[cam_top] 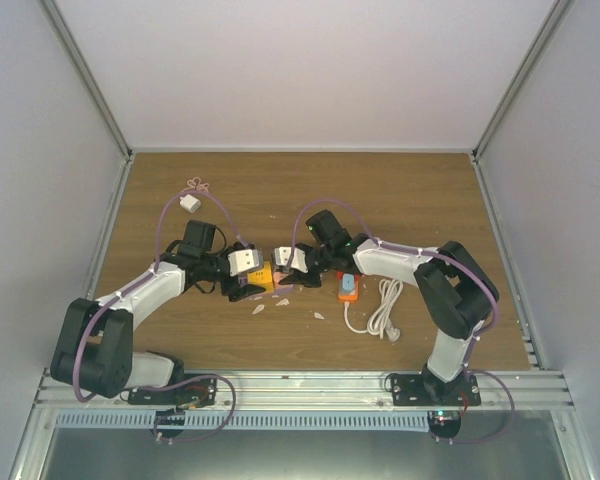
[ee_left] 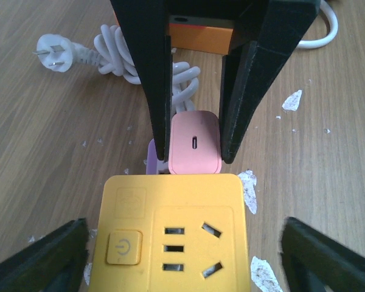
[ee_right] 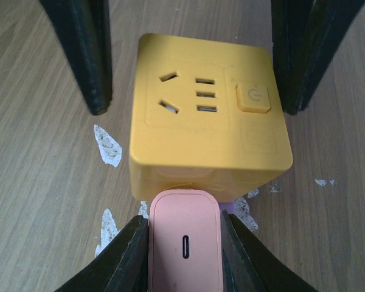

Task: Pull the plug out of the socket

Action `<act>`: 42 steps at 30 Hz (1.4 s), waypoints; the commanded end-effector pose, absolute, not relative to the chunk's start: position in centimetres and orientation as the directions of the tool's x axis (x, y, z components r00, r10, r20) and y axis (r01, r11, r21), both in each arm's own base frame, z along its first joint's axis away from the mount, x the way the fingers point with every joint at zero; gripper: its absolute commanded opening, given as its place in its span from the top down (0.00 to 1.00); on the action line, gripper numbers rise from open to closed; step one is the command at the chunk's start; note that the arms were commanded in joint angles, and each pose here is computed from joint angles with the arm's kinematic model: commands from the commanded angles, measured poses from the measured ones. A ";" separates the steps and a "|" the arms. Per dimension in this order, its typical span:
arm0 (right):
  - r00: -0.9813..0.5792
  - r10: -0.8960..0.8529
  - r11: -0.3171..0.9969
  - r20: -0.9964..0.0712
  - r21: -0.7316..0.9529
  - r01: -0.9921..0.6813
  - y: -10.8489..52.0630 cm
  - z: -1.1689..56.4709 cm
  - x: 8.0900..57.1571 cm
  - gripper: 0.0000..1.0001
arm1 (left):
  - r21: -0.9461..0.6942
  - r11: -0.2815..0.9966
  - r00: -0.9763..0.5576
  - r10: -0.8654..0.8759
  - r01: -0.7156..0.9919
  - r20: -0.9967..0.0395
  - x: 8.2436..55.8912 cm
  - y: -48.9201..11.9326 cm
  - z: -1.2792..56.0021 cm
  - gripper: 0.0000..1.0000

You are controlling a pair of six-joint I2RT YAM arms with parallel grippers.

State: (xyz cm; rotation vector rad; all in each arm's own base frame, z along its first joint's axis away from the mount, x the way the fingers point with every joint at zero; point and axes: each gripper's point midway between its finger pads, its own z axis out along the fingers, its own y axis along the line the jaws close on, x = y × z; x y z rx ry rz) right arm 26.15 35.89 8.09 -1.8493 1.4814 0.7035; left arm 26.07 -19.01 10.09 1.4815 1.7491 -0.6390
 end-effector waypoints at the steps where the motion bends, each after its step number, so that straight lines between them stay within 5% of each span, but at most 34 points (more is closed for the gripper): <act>1: 0.164 -0.713 -0.128 -0.682 -0.104 -0.986 34.6 4.7 25.7 0.89 | 0.079 0.197 -0.052 0.580 0.977 -0.813 26.5 -19.5 10.7 0.05; 9: 0.172 -0.714 -0.139 -0.679 -0.104 -0.985 34.6 4.5 25.4 0.87 | 0.022 0.198 -0.108 0.618 0.980 -0.778 26.6 -19.1 8.3 0.21; 13: 0.175 -0.703 -0.147 -0.689 -0.100 -0.984 34.8 5.1 25.3 0.68 | 0.033 0.186 -0.089 0.609 0.982 -0.788 26.4 -19.3 8.4 0.43; 18: 0.171 -0.698 -0.155 -0.695 -0.086 -0.984 35.0 5.7 25.2 0.47 | 0.053 0.186 -0.073 0.610 0.981 -0.789 26.5 -19.2 8.6 0.51; 24: 0.180 -0.688 -0.156 -0.703 -0.099 -0.983 35.3 6.2 25.3 0.53 | 0.063 0.185 -0.065 0.611 0.981 -0.789 26.4 -19.2 8.6 0.54; 36: 0.200 -0.660 -0.152 -0.724 -0.133 -0.979 36.8 7.4 25.8 0.47 | 0.058 0.163 -0.051 0.593 0.985 -0.804 26.0 -19.5 9.0 0.55; 42: 0.207 -0.654 -0.151 -0.728 -0.143 -0.978 36.8 7.8 25.9 0.60 | 0.059 0.162 -0.049 0.593 0.985 -0.804 26.0 -19.5 9.0 0.58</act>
